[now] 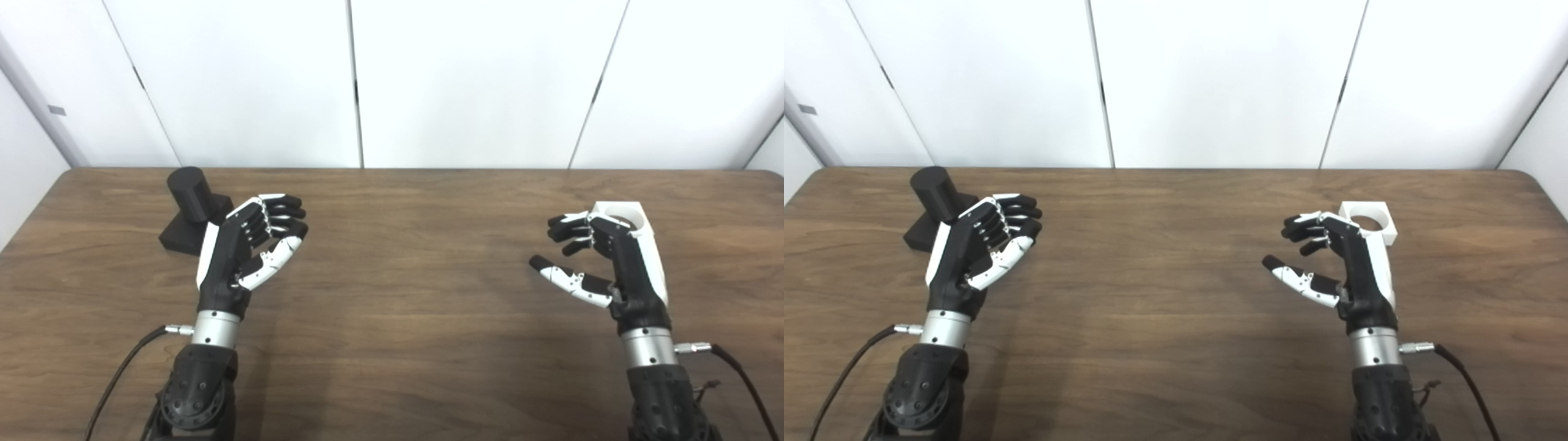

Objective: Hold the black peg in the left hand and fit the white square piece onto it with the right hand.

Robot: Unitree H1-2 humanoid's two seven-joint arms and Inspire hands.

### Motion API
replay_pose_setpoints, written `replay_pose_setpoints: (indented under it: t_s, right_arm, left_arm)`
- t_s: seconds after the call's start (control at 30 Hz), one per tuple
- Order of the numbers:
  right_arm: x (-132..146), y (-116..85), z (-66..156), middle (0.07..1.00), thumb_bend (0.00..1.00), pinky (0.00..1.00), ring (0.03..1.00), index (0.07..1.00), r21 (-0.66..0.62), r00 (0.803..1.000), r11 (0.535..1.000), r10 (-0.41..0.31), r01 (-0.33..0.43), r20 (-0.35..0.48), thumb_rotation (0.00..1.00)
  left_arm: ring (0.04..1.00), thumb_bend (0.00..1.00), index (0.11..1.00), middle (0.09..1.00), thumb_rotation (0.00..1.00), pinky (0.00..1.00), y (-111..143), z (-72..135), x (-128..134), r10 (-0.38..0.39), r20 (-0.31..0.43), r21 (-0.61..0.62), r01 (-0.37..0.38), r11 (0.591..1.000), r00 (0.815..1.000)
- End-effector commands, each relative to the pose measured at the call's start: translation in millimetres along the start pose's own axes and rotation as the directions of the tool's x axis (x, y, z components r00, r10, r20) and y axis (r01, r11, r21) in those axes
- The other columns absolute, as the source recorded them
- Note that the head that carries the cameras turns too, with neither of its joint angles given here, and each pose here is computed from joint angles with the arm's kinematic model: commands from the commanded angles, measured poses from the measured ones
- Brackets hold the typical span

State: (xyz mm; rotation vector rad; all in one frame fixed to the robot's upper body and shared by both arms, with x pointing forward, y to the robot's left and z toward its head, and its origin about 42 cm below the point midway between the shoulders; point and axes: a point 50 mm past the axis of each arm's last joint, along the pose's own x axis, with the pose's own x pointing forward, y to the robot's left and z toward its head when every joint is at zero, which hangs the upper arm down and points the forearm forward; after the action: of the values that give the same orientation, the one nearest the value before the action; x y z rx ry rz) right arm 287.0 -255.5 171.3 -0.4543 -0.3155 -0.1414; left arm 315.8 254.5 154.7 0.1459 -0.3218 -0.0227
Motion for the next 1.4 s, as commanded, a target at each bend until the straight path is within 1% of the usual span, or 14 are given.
replay_pose_setpoints:
  t_s: [0.0, 0.2, 0.3, 0.33, 0.37, 0.4, 0.47, 0.57, 0.7, 0.83, 1.0, 1.13, 1.37]
  right_arm:
    - [9, -4, 15, 0.632, 0.50, 0.47, 0.580, 0.494, 0.000, 0.997, 1.000, -0.027, 0.027, 0.075, 0.13]
    - [9, -5, 13, 0.628, 0.50, 0.46, 0.575, 0.494, -0.001, 0.997, 1.000, -0.028, 0.028, 0.071, 0.13]
    - [9, -7, 10, 0.626, 0.50, 0.46, 0.571, 0.493, 0.006, 0.997, 1.000, -0.030, 0.029, 0.073, 0.13]
    - [8, -9, 9, 0.625, 0.50, 0.46, 0.572, 0.494, 0.008, 0.997, 1.000, -0.030, 0.030, 0.072, 0.13]
    - [8, -11, 8, 0.624, 0.50, 0.46, 0.572, 0.493, 0.009, 0.997, 1.000, -0.030, 0.030, 0.071, 0.13]
    - [8, -12, 7, 0.623, 0.50, 0.46, 0.571, 0.493, 0.011, 0.997, 1.000, -0.030, 0.029, 0.073, 0.13]
    - [7, -16, 5, 0.623, 0.50, 0.46, 0.575, 0.493, 0.022, 0.997, 0.999, -0.029, 0.028, 0.075, 0.13]
    - [6, -22, 4, 0.627, 0.49, 0.46, 0.579, 0.493, 0.031, 0.996, 0.999, -0.032, 0.029, 0.078, 0.13]
    - [4, -27, 3, 0.632, 0.49, 0.46, 0.582, 0.492, 0.042, 0.998, 0.999, -0.035, 0.033, 0.060, 0.12]
    - [2, -28, 8, 0.634, 0.49, 0.46, 0.583, 0.492, 0.075, 0.999, 0.997, -0.036, 0.034, 0.034, 0.12]
    - [1, -28, 15, 0.631, 0.49, 0.46, 0.583, 0.491, 0.088, 0.999, 0.996, -0.034, 0.033, 0.018, 0.12]
    - [2, -28, 18, 0.622, 0.49, 0.44, 0.560, 0.490, 0.078, 0.998, 0.996, -0.035, 0.032, 0.043, 0.12]
    - [2, -28, 21, 0.625, 0.49, 0.44, 0.572, 0.490, 0.075, 0.999, 0.997, -0.035, 0.032, 0.041, 0.11]
  left_arm:
    - [0.576, 0.57, 0.603, 0.611, 0.27, 0.47, 1, 16, 12, -0.004, 0.088, 0.018, 0.003, 1.000, 0.996]
    - [0.588, 0.55, 0.602, 0.614, 0.25, 0.48, -1, 13, 12, -0.012, 0.088, 0.034, 0.009, 0.999, 0.996]
    - [0.591, 0.55, 0.603, 0.617, 0.24, 0.49, -5, 13, 11, -0.021, 0.077, 0.015, 0.020, 1.000, 0.997]
    - [0.592, 0.54, 0.605, 0.620, 0.22, 0.49, -7, 13, 10, -0.026, 0.076, 0.016, 0.025, 1.000, 0.997]
    - [0.588, 0.52, 0.552, 0.619, 0.15, 0.49, -9, 13, 9, -0.030, 0.076, 0.023, 0.028, 0.999, 0.997]
    - [0.584, 0.51, 0.525, 0.618, 0.11, 0.49, -11, 13, 9, -0.032, 0.078, 0.034, 0.029, 0.999, 0.996]
    - [0.581, 0.50, 0.504, 0.618, 0.09, 0.47, -17, 13, 8, -0.033, 0.081, 0.052, 0.028, 0.998, 0.996]
    - [0.587, 0.50, 0.497, 0.621, 0.08, 0.47, -25, 12, 8, -0.036, 0.091, 0.064, 0.030, 0.997, 0.995]
    - [0.560, 0.50, 0.496, 0.611, 0.08, 0.45, -35, 12, 7, -0.037, 0.108, 0.055, 0.031, 0.998, 0.993]
    - [0.553, 0.50, 0.495, 0.607, 0.08, 0.45, -42, 10, 8, -0.034, 0.109, 0.042, 0.029, 0.999, 0.993]
    - [0.564, 0.50, 0.495, 0.613, 0.08, 0.47, -44, 10, 7, -0.031, 0.108, 0.051, 0.025, 0.998, 0.994]
    - [0.574, 0.50, 0.495, 0.620, 0.07, 0.48, -45, 11, 7, -0.028, 0.102, 0.057, 0.022, 0.998, 0.994]
    - [0.569, 0.49, 0.495, 0.618, 0.07, 0.47, -44, 13, 7, -0.027, 0.111, 0.060, 0.021, 0.998, 0.993]
